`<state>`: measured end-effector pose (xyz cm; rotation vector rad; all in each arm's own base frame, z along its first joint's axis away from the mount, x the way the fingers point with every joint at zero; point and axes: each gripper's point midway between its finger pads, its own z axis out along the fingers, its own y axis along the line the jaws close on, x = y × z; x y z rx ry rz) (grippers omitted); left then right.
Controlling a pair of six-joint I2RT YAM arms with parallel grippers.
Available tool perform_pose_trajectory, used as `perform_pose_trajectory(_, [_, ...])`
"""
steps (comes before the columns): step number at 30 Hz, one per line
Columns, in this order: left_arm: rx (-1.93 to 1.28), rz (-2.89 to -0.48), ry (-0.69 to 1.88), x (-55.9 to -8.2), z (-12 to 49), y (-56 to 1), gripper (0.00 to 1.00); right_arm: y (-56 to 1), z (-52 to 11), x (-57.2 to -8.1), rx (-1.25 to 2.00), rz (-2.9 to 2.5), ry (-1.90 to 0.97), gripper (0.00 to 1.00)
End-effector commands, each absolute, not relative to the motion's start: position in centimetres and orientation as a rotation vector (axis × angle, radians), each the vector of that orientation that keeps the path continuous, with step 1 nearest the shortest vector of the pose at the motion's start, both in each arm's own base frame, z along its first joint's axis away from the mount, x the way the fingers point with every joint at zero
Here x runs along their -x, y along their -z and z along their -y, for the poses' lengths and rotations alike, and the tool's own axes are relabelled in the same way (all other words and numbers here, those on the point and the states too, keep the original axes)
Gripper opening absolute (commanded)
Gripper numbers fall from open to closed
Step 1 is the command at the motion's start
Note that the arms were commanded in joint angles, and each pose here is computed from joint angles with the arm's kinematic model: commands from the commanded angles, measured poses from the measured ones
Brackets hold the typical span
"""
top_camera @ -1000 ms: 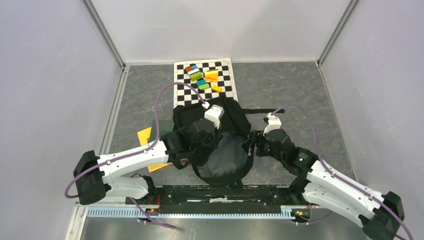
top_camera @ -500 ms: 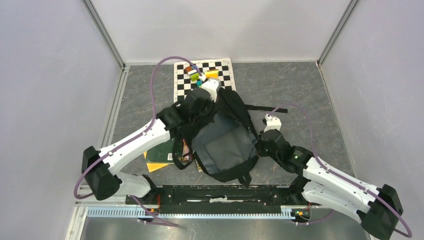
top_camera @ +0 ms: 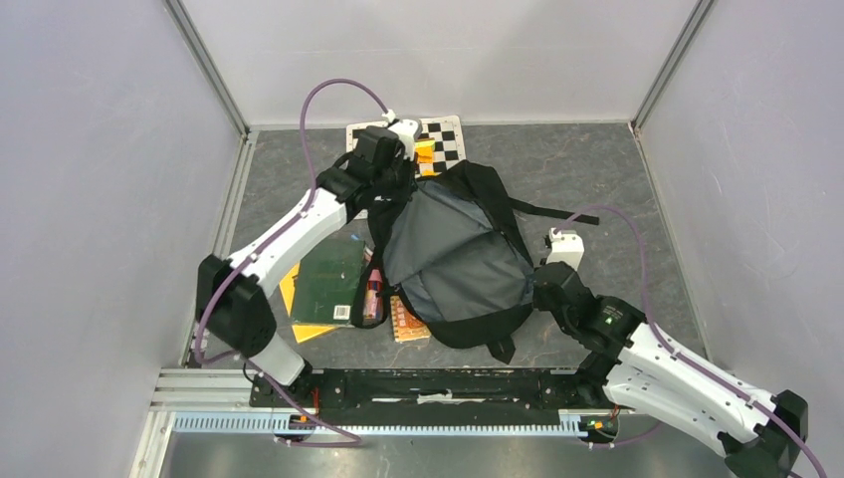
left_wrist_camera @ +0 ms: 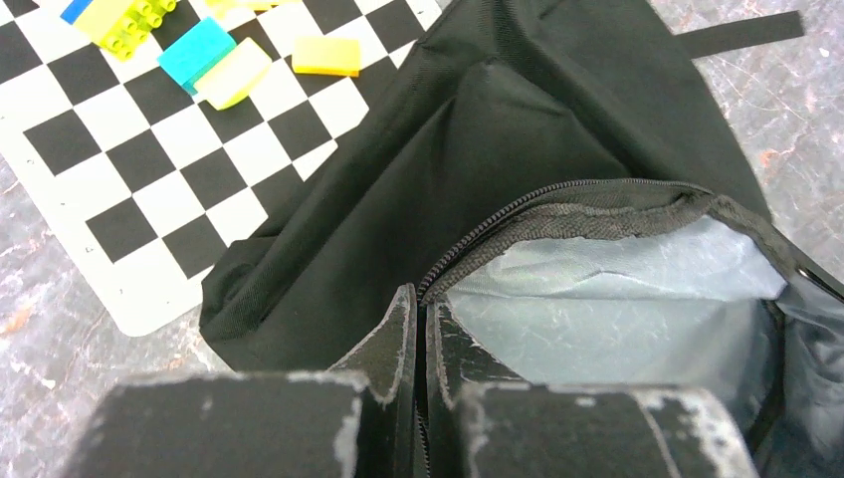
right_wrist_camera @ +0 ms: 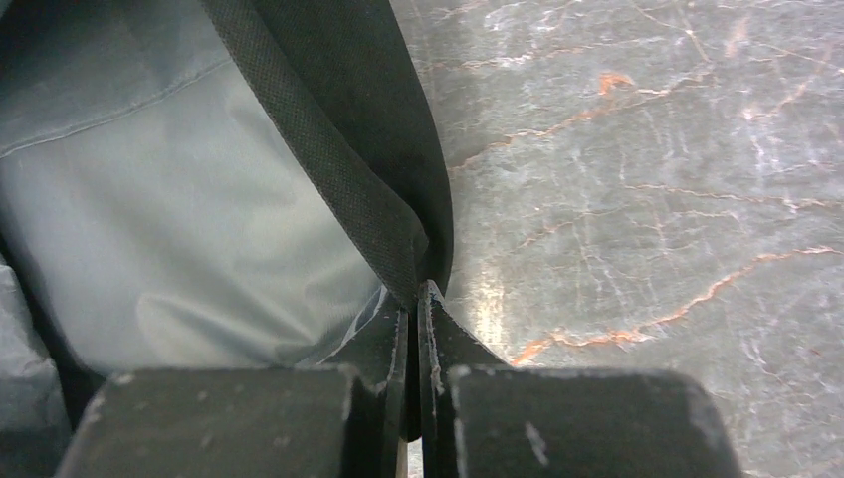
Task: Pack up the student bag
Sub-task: Unzip the student bag at the center of the board.
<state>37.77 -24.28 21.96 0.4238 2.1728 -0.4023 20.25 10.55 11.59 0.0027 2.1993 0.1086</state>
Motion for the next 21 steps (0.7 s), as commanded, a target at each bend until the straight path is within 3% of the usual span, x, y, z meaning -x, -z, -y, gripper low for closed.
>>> perform_pose_trajectory(1, [-0.407, -2.014, 0.31, -44.0, 23.1, -25.2, 0.02, -13.1, -6.8, -20.1, -0.047, -2.165, 0.093, 0.0])
perform_pose_trajectory(15, [-0.537, -2.039, 0.624, -47.0, 30.7, -17.6, 0.07, -13.2, -7.9, -19.9, -0.077, -2.153, -0.022, 0.0])
perform_pose_trajectory(18, [-0.56, -2.064, 0.63, -46.9, 31.3, -16.1, 0.14, -12.9, -7.7, -19.7, -0.096, -2.148, -0.023, 0.02])
perform_pose_trajectory(21, [-0.563, -2.059, 0.626, -46.4, 31.2, -15.8, 0.36, -13.0, -7.5, -19.7, -0.094, -2.147, -0.015, 0.15])
